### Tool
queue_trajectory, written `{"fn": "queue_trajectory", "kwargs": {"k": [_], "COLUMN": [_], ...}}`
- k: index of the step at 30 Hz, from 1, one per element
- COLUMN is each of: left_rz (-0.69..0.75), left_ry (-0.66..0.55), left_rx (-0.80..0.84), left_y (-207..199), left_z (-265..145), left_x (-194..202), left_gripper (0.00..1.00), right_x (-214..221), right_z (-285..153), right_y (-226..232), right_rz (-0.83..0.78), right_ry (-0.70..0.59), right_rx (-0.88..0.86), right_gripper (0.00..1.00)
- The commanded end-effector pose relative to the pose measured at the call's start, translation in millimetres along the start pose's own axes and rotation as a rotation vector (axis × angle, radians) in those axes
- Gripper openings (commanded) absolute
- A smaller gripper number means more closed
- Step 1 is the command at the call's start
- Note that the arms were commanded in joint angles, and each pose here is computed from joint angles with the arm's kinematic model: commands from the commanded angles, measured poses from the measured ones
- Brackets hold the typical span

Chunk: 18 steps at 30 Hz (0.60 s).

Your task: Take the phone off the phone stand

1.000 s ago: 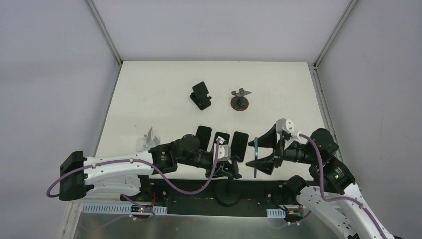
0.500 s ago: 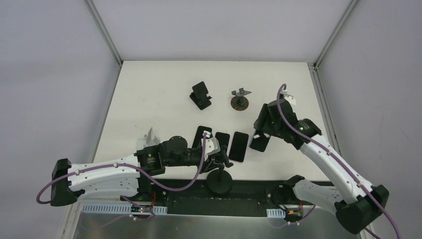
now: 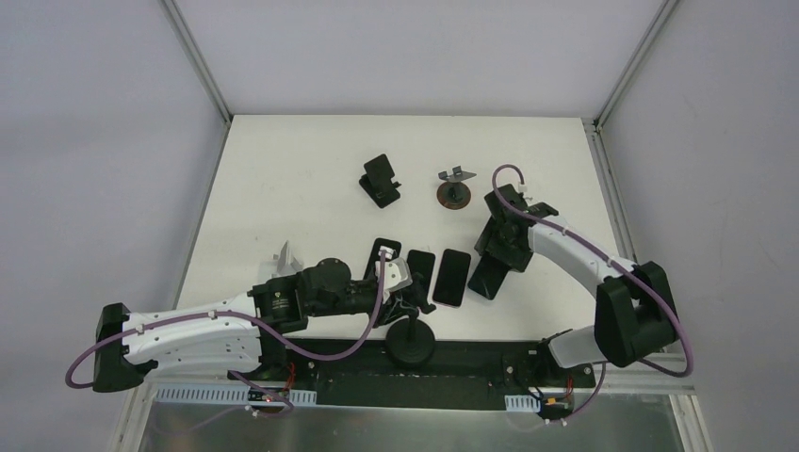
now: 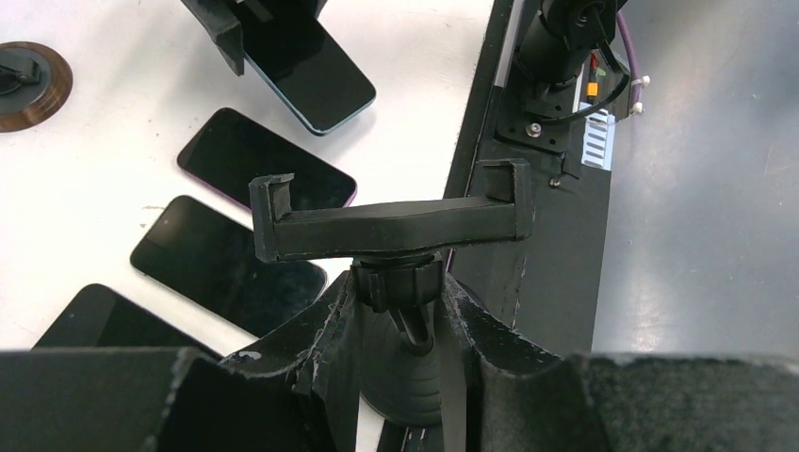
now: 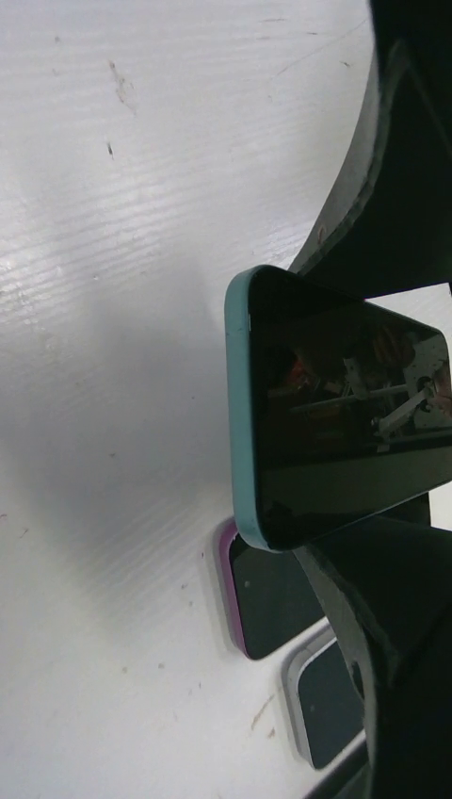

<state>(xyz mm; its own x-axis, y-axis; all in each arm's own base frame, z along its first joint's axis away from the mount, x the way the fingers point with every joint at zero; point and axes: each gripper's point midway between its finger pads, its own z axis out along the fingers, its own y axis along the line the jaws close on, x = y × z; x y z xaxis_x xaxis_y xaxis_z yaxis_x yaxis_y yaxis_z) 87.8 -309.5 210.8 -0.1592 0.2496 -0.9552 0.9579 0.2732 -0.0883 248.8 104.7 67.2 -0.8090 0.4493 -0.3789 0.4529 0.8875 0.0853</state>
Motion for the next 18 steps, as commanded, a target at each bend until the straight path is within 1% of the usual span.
{"fn": "queue_trajectory", "kwargs": {"k": [1,7,11,14,18], "left_rz": [-0.006,-0.001,0.009,0.016,0.019], "left_ry": [-0.124,-0.118,-0.114,-0.112,-0.114], "left_rx": [-0.017,-0.018,-0.013,-0.011,-0.006], "left_y": [2,3,2,2,1], "left_z": [-6,-6,-4,-3,-4], "left_x": [-37,-37,-38,-39,-41], "left_gripper": [0.00,0.00,0.00,0.00,0.00], "right_x": [10,21,35,47,54], "right_z": [8,12,12,14,20], "right_y": [5,-10,-6,0,1], "right_rz": [-0.019,-0.076,-0.164,-0.215,-0.222], "right_ry": [0.066,0.095,0.130,0.161,0.177], "right_rx": [0.000,0.063,0.070,0.067,0.068], "right_gripper": [0.00,0.00,0.00,0.02,0.03]}}
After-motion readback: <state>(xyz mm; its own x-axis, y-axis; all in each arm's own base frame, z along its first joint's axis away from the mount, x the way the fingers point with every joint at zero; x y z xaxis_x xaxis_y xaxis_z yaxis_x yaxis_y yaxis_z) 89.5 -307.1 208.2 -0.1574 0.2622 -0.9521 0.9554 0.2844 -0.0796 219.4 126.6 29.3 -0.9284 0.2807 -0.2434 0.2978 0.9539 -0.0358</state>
